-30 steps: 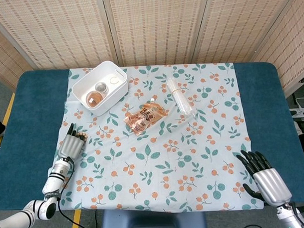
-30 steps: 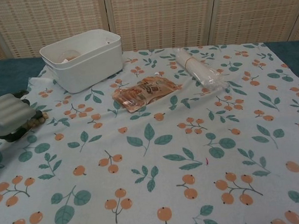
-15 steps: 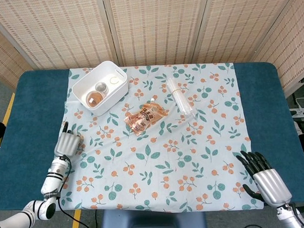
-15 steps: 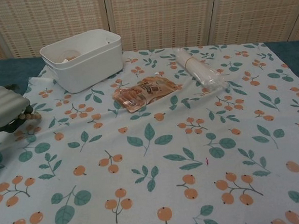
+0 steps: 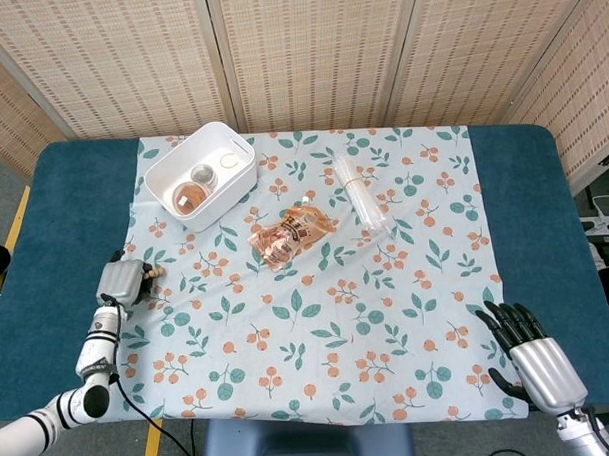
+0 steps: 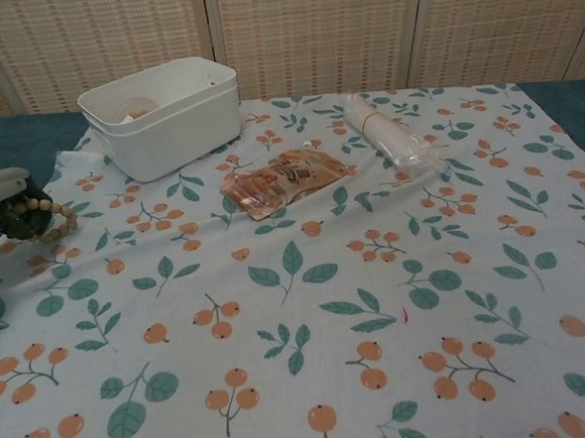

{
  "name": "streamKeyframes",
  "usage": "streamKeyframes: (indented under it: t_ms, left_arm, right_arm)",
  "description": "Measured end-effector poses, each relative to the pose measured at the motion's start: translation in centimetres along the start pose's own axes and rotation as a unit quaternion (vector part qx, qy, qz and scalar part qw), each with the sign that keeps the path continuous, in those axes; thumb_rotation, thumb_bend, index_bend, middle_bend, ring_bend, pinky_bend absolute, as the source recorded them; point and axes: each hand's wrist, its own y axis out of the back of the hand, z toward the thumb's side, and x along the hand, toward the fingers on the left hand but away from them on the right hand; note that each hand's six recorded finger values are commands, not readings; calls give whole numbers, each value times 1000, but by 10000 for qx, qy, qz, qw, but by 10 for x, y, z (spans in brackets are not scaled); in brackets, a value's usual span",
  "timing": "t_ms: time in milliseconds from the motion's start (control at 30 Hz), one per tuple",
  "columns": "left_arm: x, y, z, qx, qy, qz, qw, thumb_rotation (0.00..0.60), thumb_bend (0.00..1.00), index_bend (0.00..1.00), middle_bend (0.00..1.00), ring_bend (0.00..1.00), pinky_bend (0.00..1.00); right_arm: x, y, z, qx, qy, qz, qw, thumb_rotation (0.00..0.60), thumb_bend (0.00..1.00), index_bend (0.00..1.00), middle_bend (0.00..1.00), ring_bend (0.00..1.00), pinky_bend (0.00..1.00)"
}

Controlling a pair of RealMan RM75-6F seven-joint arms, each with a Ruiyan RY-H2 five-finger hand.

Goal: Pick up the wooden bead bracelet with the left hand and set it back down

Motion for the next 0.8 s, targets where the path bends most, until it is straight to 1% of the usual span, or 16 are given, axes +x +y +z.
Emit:
streamKeyframes:
  t_ms: [67, 133, 167, 200, 267, 300, 367, 400, 467, 500, 567, 600, 667, 700, 767, 800]
  left_arm:
    - [1, 7, -8, -806, 208, -265, 9962, 600, 904, 838, 833, 455, 101]
    - [-1, 16, -17, -1846, 435, -581, 9801, 600, 916, 838, 826, 440, 65]
    - [-2, 21, -19, -2336, 509, -719, 9683, 600, 922, 838, 823, 436, 54]
    - [-4, 25, -19, -2998, 572, -909, 9479, 600, 925, 836, 819, 432, 44]
    - [-6, 32, -16, -3909, 584, -1185, 9109, 600, 926, 821, 809, 414, 25]
    - [-7, 38, -12, -4426, 539, -1356, 8848, 600, 921, 810, 804, 405, 19]
    - [-9, 46, -4, -5024, 407, -1601, 8487, 600, 891, 782, 790, 388, 10]
    - [-10, 52, 0, -5321, 295, -1761, 8276, 600, 860, 763, 777, 374, 8]
    - [-11, 60, 4, -5719, 123, -1985, 7958, 600, 787, 740, 759, 354, 7]
    - [-12, 67, 5, -5998, 8, -2105, 7720, 600, 744, 731, 755, 350, 7]
    - [-11, 80, 2, -6426, -184, -2203, 7336, 600, 666, 705, 745, 336, 5]
    - [-11, 90, -4, -6675, -317, -2209, 7104, 600, 623, 688, 736, 322, 3]
    - [-10, 104, -18, -6973, -476, -2123, 6829, 600, 585, 662, 720, 300, 2]
    - [-9, 112, -31, -7136, -552, -1995, 6692, 600, 570, 637, 704, 285, 1]
    - [-9, 117, -50, -7323, -611, -1790, 6543, 600, 538, 585, 669, 254, 0]
    - [-9, 117, -60, -7386, -625, -1690, 6496, 593, 518, 567, 656, 242, 0]
  right_arm:
    - [0, -1, 0, 15, 12, 19, 10000, 600, 241, 0, 0, 0, 0]
    - [0, -1, 1, 25, 17, 32, 10000, 600, 240, 0, 0, 0, 0]
    - [0, -2, 1, 28, 22, 43, 10000, 600, 240, 0, 0, 0, 0]
    - [0, -2, 1, 30, 24, 45, 10000, 600, 240, 0, 0, 0, 0]
    - [1, -2, 2, 37, 25, 44, 10000, 600, 240, 0, 0, 0, 0]
    - [1, -2, 2, 35, 25, 44, 10000, 600, 240, 0, 0, 0, 0]
    - [1, -2, 2, 36, 22, 42, 10000, 600, 240, 0, 0, 0, 0]
    - [1, -2, 2, 37, 21, 41, 10000, 600, 240, 0, 0, 0, 0]
    - [1, -2, 2, 42, 17, 47, 10000, 600, 240, 0, 0, 0, 0]
    - [1, -2, 1, 42, 14, 54, 10000, 600, 240, 0, 0, 0, 0]
    - [0, -3, 1, 46, 7, 70, 10000, 600, 240, 0, 0, 0, 0]
    - [0, -3, 1, 49, 6, 76, 10000, 600, 240, 0, 0, 0, 0]
    - [0, -4, 1, 58, 4, 91, 9999, 600, 240, 0, 0, 0, 0]
    - [-1, -4, 1, 62, 5, 95, 9999, 600, 241, 0, 0, 0, 0]
    - [-1, -5, 2, 71, 9, 100, 9999, 600, 240, 0, 0, 0, 0]
    - [-1, -5, 2, 72, 11, 105, 9999, 600, 240, 0, 0, 0, 0]
